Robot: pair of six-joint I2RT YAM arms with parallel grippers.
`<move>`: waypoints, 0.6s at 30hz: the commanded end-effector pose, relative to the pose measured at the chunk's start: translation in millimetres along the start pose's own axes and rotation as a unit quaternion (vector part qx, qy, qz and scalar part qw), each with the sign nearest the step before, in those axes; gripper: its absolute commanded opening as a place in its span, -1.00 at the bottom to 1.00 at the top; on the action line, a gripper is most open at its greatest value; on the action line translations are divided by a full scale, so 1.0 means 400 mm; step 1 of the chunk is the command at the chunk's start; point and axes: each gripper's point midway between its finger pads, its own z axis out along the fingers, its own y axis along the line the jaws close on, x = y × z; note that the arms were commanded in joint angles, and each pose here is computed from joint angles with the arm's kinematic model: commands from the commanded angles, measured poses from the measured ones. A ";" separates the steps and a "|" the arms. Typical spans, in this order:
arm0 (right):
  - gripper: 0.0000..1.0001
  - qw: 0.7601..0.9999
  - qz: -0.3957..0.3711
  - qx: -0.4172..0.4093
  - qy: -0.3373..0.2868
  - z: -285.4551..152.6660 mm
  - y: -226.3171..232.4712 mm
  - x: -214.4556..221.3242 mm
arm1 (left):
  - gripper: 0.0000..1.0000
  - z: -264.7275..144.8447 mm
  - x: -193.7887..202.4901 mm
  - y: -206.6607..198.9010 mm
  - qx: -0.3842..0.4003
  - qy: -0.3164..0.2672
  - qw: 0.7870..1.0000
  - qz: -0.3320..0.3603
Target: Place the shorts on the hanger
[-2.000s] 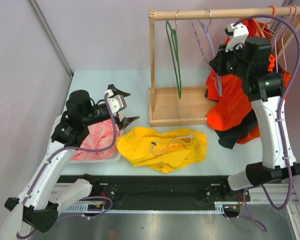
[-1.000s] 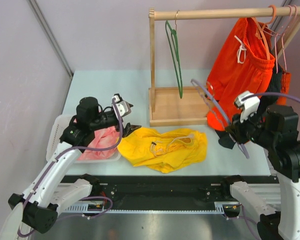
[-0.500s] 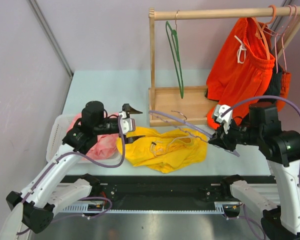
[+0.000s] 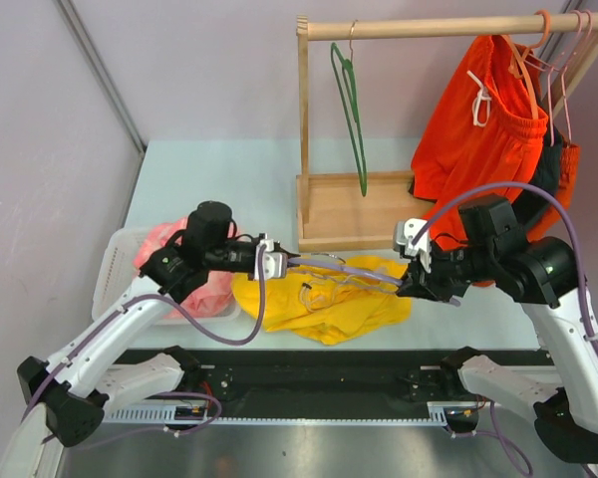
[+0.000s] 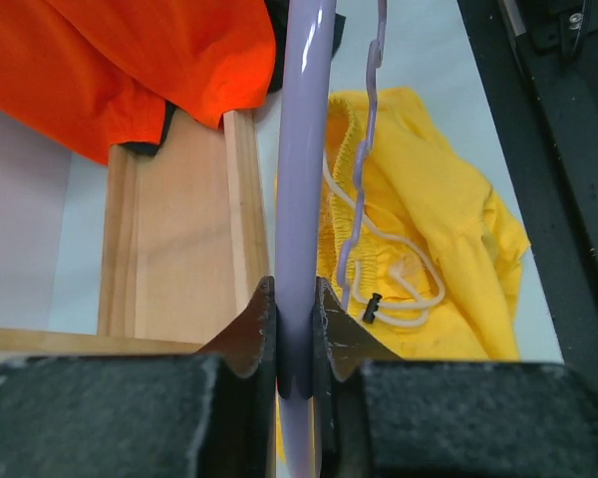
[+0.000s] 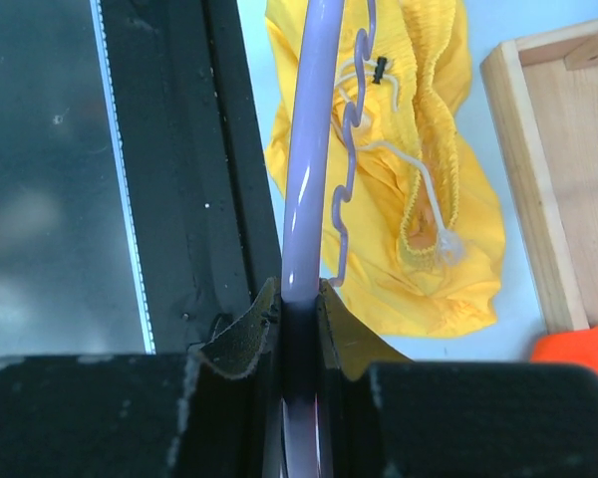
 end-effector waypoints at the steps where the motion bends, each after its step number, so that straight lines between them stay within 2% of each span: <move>1: -0.83 1.000 -0.008 0.007 0.014 -0.003 -0.002 0.006 | -0.98 -0.007 -0.037 0.009 0.005 -0.007 1.000 -0.003; 3: -0.57 0.999 0.007 0.029 0.015 0.002 -0.022 -0.001 | -1.00 -0.008 -0.033 0.011 -0.001 -0.002 1.000 -0.018; 4: -0.33 0.998 0.007 0.068 0.012 -0.001 -0.061 -0.013 | -1.00 -0.009 -0.032 0.011 -0.002 0.000 1.000 -0.023; 6: -0.06 0.996 -0.009 0.083 0.005 -0.002 -0.079 -0.034 | -0.99 -0.008 -0.035 0.016 -0.006 0.001 0.999 -0.038; 7: 0.16 0.996 -0.018 0.083 -0.003 -0.001 -0.082 -0.049 | -1.00 -0.009 -0.037 0.022 -0.010 0.002 0.999 -0.044; 12: 0.22 0.997 -0.023 0.072 -0.013 0.042 -0.119 -0.113 | -0.99 -0.002 -0.039 0.049 -0.026 0.010 0.997 -0.077; 18: 0.09 0.998 -0.032 0.041 -0.019 0.121 -0.138 -0.158 | -1.00 -0.003 -0.039 0.053 -0.037 0.010 0.996 -0.085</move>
